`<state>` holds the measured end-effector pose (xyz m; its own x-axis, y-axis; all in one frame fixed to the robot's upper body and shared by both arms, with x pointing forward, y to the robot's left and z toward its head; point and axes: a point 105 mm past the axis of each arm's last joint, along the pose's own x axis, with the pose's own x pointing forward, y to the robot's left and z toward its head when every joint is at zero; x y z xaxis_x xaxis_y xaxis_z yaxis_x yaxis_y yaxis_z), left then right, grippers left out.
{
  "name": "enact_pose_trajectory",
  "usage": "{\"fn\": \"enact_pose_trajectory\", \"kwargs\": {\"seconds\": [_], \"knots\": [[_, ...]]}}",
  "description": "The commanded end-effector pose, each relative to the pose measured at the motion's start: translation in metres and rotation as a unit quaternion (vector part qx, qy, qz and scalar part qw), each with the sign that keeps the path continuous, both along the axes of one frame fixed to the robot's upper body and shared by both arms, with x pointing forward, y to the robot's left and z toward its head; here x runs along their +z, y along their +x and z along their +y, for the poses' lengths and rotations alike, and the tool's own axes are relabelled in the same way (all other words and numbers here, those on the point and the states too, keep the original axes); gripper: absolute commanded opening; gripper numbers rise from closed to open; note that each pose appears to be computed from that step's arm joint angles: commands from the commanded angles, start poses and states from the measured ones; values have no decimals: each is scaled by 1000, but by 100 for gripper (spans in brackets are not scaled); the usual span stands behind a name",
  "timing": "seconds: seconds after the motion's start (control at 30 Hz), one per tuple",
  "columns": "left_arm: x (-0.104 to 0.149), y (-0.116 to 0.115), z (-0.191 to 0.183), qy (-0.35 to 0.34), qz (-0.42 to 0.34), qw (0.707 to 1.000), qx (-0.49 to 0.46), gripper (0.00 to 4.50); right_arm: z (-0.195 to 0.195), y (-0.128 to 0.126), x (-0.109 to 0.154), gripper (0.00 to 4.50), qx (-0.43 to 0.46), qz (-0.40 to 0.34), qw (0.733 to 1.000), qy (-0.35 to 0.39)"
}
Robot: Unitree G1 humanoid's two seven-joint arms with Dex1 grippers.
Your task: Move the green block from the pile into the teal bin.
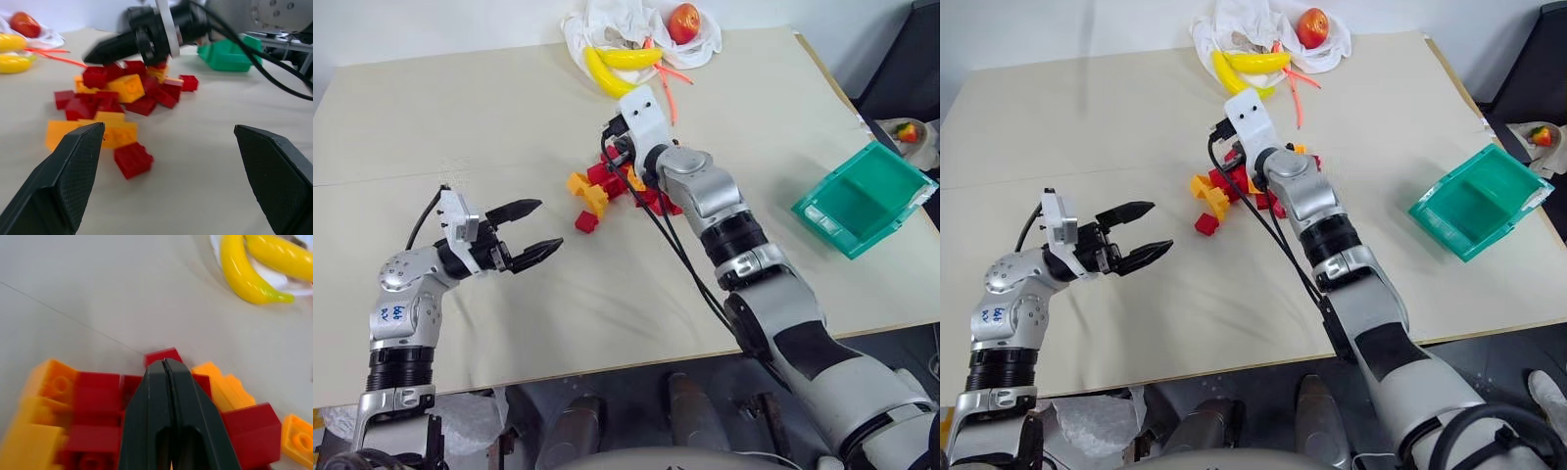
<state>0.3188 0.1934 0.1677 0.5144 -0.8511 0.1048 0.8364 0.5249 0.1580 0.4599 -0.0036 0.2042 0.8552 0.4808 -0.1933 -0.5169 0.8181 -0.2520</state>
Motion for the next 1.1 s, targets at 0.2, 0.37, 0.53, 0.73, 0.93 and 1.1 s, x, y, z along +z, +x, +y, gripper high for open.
{"fn": "enact_pose_trajectory", "kwargs": {"seconds": [0.2, 0.37, 0.53, 0.73, 0.93, 1.1], "knots": [[7, 3, 11, 8, -20, 999, 34, 450, -58, 19, -1, 2, -69, -4, 994, -79], [4, 3, 11, 5, -18, 999, 42, 450, -86, 22, -6, 2, -78, 1, 986, -147], [4, 5, 8, -1, -18, 999, 42, 450, -82, 20, -7, 2, -43, -5, 988, -147], [4, 7, 6, -6, -21, 999, 44, 450, -58, 12, -18, 2, 27, 20, 993, -117], [5, 8, 7, -7, -23, 999, 48, 450, -42, -2, -29, 2, 120, 45, 982, -142], [5, 7, 8, -7, -24, 998, 51, 450, -39, -25, -29, 2, 235, 65, 958, -153]]}}
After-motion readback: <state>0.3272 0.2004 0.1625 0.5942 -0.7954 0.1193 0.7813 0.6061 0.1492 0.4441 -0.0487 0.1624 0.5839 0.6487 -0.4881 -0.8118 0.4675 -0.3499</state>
